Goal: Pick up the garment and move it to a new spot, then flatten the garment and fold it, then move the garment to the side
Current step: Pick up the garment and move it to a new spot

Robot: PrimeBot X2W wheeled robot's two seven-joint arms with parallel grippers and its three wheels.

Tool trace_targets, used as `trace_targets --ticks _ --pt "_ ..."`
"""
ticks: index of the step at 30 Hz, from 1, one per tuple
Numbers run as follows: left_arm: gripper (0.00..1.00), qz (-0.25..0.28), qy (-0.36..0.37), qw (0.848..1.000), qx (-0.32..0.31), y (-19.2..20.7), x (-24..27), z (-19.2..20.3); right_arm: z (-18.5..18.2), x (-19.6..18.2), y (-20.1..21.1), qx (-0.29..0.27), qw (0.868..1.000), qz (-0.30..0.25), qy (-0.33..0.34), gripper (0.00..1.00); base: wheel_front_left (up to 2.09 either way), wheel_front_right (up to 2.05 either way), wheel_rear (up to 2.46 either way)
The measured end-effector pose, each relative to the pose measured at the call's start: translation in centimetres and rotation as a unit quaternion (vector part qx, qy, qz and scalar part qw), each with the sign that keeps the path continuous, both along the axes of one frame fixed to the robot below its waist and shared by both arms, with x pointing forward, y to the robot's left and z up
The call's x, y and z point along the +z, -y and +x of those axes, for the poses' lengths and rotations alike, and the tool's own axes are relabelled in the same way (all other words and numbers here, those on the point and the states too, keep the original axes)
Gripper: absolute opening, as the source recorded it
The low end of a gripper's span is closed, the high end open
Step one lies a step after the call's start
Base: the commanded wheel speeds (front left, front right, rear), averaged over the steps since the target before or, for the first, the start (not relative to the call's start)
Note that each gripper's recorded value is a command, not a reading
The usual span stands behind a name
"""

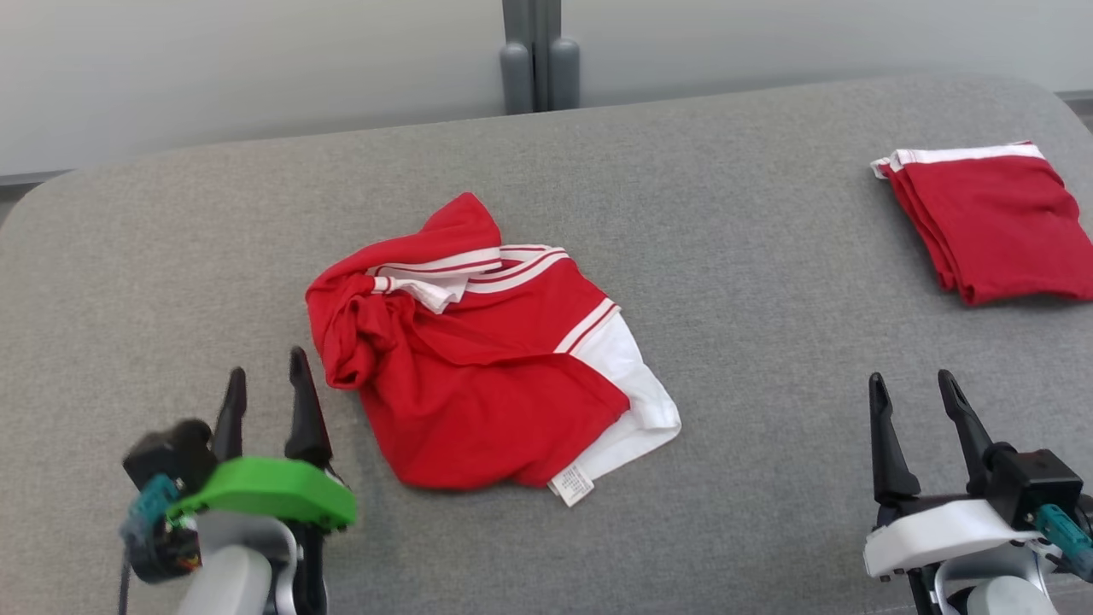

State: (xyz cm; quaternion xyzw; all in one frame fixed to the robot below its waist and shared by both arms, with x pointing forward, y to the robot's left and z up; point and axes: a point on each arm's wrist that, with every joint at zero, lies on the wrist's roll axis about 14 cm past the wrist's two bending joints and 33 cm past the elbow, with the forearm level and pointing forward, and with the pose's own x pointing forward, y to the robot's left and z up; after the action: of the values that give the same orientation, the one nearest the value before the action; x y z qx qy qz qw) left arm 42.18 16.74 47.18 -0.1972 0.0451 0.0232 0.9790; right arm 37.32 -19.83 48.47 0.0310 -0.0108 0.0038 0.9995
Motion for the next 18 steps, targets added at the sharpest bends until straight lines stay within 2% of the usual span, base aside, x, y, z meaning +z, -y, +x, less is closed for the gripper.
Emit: trace_targets --ticks 4,9,18 --pt "1.00 0.014 0.017 1.000 0.005 -0.2 0.3 -3.4 -0.6 0.1 0.1 -0.001 1.000 -0.003 0.001 1.00 0.00 0.00 0.00" --pt "1.00 0.056 0.030 0.998 0.000 -1.0 0.3 -7.7 -0.9 0.3 -0.3 0.007 1.000 -0.004 0.003 1.00 0.00 0.00 0.00" --pt "1.00 0.086 0.044 0.995 -0.013 -2.2 0.4 -12.5 -1.2 0.6 -1.4 0.023 1.000 0.002 0.009 1.00 0.00 0.00 0.00"
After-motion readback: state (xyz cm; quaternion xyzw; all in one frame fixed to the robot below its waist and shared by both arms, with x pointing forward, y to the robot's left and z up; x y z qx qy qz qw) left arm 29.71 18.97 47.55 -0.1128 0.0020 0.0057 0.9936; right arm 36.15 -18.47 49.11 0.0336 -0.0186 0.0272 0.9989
